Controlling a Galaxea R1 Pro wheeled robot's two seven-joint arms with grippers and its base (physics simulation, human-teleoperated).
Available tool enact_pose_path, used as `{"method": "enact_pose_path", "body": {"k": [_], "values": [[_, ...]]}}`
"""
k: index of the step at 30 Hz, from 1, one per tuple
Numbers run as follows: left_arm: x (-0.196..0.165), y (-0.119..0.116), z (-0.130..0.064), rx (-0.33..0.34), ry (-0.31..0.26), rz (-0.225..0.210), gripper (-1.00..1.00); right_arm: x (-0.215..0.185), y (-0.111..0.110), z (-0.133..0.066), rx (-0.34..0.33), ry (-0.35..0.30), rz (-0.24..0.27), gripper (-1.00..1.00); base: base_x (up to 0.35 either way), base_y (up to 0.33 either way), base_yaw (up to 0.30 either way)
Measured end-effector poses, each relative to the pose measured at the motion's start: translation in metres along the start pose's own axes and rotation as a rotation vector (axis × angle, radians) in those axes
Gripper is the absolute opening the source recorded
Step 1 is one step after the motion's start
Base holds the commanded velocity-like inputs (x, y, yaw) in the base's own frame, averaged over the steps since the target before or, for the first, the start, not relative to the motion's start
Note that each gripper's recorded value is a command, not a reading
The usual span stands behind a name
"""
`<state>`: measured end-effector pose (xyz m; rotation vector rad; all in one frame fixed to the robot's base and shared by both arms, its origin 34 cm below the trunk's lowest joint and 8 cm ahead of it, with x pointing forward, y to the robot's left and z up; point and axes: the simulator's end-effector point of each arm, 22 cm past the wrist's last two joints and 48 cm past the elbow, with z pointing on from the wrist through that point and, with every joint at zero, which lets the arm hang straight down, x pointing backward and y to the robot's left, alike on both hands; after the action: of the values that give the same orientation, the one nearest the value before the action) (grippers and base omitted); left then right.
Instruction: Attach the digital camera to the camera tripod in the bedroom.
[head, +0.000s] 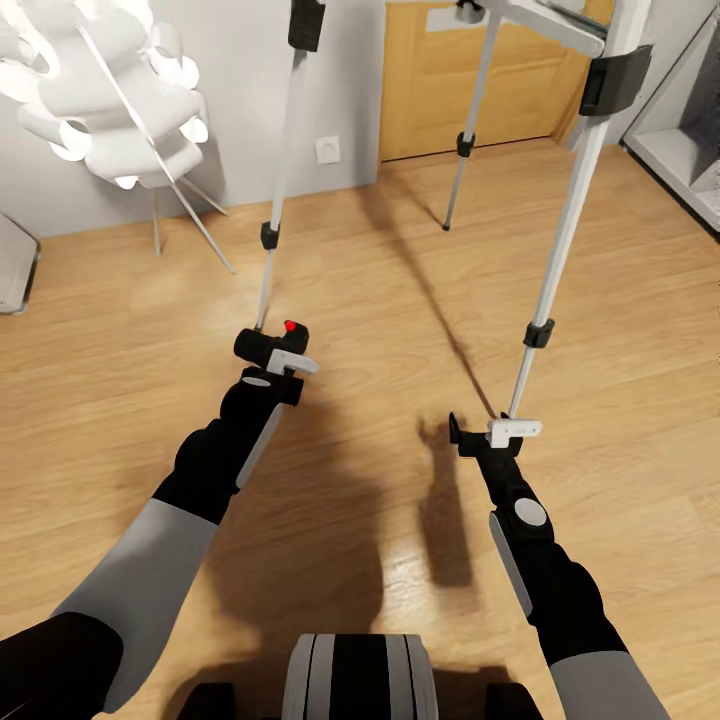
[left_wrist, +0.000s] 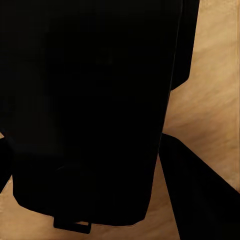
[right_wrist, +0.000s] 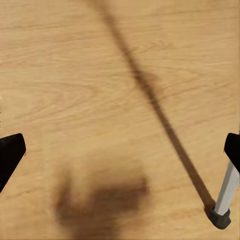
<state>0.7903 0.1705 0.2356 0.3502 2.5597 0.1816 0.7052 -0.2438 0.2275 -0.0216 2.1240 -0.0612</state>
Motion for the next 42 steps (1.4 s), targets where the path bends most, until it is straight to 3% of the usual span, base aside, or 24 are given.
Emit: {"method": "enact_pose_path", "body": {"k": [6, 42], "values": [[-0.026, 0.007, -0.021, -0.008, -0.05, -0.005, -1.0, -0.023, -0.002, -0.004, 0.002, -0.034, 0.001, 1.0, 0.0, 0.0, 0.0], [-0.121, 0.04, -0.131, -0.061, -0.211, -0.011, -1.0, -0.158, -0.007, -0.045, 0.006, -0.238, 0.009, 1.0, 0.0, 0.0, 0.0]]}}
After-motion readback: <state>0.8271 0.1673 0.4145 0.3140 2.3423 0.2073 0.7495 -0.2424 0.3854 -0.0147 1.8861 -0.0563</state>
